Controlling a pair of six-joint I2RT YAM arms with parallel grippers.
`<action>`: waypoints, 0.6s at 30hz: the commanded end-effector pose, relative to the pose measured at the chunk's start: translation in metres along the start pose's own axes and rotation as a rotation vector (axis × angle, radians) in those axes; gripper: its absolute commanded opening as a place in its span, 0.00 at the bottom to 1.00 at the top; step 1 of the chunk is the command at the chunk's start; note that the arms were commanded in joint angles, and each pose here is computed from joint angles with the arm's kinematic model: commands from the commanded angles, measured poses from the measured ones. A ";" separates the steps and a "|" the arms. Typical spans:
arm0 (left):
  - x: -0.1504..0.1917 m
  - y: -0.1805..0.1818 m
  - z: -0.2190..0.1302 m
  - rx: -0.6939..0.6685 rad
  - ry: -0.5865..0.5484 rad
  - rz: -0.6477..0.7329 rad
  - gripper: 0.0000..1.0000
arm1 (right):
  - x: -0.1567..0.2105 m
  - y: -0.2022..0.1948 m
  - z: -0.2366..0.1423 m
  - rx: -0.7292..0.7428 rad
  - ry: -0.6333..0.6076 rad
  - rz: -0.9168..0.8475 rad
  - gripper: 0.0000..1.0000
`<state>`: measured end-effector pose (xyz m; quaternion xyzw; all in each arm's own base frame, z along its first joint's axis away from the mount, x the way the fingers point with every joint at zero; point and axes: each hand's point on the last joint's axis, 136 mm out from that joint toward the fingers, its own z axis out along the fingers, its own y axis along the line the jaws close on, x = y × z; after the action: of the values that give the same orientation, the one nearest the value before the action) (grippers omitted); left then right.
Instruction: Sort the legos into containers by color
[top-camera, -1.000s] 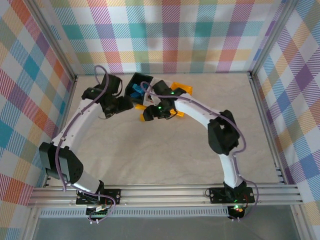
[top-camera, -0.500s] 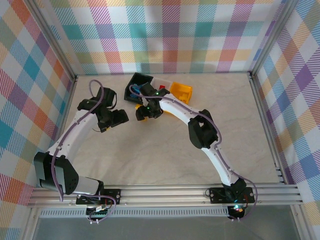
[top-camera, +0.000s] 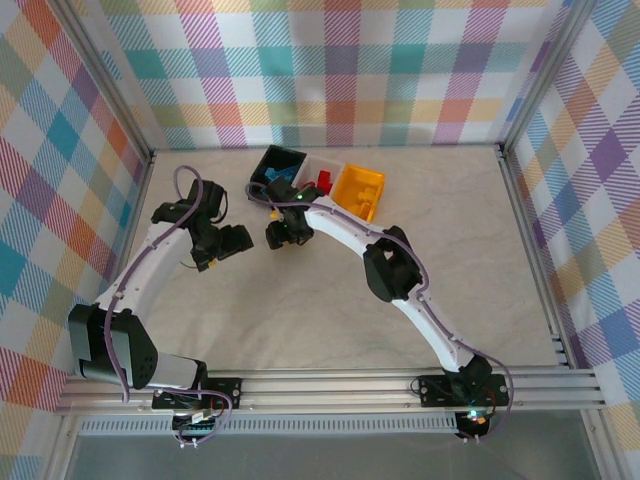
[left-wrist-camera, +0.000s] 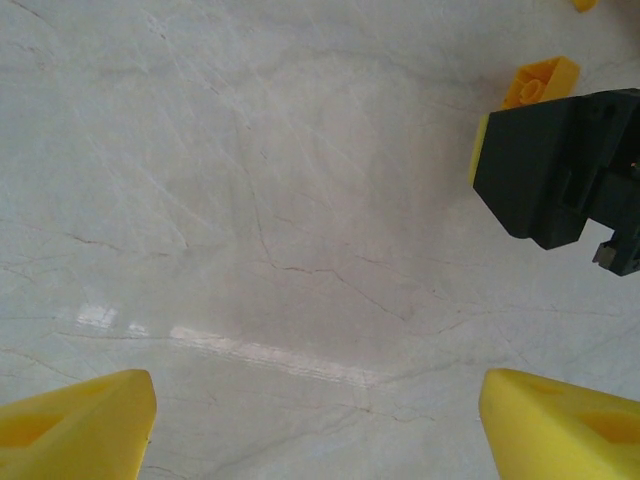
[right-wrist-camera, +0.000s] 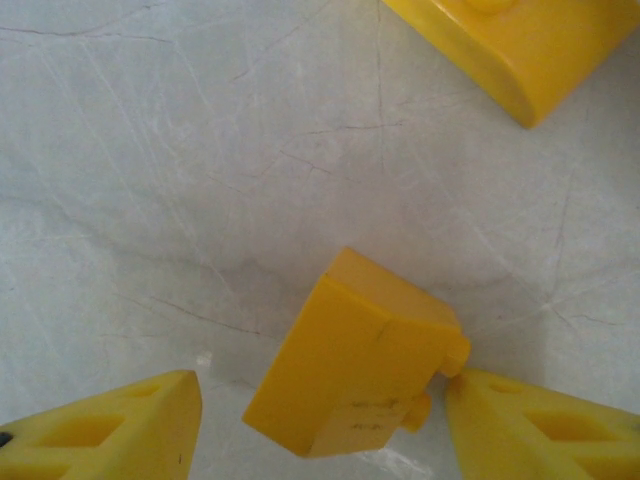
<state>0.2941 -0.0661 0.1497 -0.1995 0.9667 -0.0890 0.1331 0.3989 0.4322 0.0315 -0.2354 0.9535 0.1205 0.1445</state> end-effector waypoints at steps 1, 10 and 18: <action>0.006 0.005 -0.002 0.004 0.018 0.000 0.84 | 0.000 -0.011 0.006 0.077 -0.001 -0.023 0.63; 0.013 0.008 -0.004 0.007 0.036 -0.001 0.85 | -0.009 -0.020 0.018 0.134 -0.035 -0.052 0.56; 0.016 0.008 0.000 0.013 0.046 -0.002 0.85 | -0.020 -0.018 0.001 0.133 -0.083 -0.075 0.40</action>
<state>0.2857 -0.0688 0.1462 -0.1979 0.9676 -0.0981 0.1222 0.4184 0.4250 0.0289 -0.2490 0.9481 0.0636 0.1871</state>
